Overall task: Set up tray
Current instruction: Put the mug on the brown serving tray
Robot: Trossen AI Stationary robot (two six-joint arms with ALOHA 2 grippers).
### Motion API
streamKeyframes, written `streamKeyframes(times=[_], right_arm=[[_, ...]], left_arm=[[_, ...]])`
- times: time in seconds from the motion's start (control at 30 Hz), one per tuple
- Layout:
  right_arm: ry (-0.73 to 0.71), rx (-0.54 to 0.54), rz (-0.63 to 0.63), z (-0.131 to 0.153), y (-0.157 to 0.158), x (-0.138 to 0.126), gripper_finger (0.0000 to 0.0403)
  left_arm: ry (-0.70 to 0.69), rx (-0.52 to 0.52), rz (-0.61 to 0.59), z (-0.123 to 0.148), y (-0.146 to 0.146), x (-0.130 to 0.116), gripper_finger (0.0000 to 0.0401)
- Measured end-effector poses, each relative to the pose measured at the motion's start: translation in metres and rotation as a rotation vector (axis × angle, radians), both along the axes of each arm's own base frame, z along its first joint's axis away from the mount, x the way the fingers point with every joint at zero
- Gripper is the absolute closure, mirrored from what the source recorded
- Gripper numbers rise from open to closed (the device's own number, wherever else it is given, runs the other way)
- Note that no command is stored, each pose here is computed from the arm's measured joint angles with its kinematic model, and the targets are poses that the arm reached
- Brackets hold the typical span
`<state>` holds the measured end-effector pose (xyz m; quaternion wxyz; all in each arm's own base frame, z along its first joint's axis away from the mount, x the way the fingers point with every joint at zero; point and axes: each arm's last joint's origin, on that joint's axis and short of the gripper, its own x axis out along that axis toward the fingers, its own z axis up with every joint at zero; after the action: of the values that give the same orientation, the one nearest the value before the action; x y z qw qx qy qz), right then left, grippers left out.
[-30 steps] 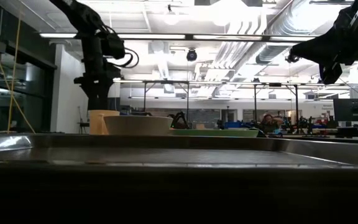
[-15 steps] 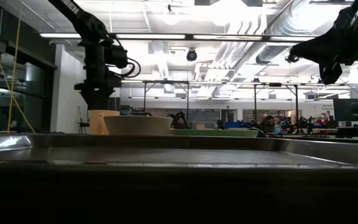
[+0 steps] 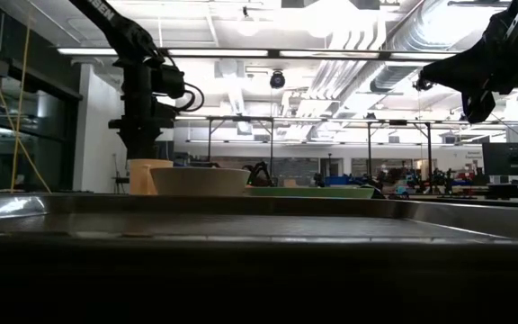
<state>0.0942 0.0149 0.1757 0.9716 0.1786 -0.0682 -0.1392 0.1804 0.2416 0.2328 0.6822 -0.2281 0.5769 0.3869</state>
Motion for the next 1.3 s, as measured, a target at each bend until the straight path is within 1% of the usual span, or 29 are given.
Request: streamKeyframes(times=[0.13, 0.53, 0.77, 1.1, 1.3], right_arm=[[0.0, 0.0, 0.0, -0.0001, 0.0, 0.0, 0.0402], [-0.001, 0.002, 0.0, 0.0, 0.0, 0.0, 0.0402], [-0.001, 0.003, 0.001, 0.0, 0.0, 0.0, 0.0402], [-0.002, 0.004, 0.001, 0.0002, 0.0, 0.0, 0.0402], [-0.009, 0.025, 0.002, 0.0002, 0.0, 0.0, 0.0402]], left_arm=[[0.006, 0.003, -0.006, 0.0, 0.0001, -0.0001, 0.0239], [0.008, 0.003, -0.023, -0.0002, 0.0001, 0.0, 0.024], [-0.015, -0.013, -0.03, -0.0091, -0.0017, -0.0003, 0.024], [-0.019, -0.006, -0.035, -0.0094, -0.0011, 0.0001, 0.024], [-0.018, -0.005, -0.038, -0.0094, -0.0011, 0.0001, 0.024]])
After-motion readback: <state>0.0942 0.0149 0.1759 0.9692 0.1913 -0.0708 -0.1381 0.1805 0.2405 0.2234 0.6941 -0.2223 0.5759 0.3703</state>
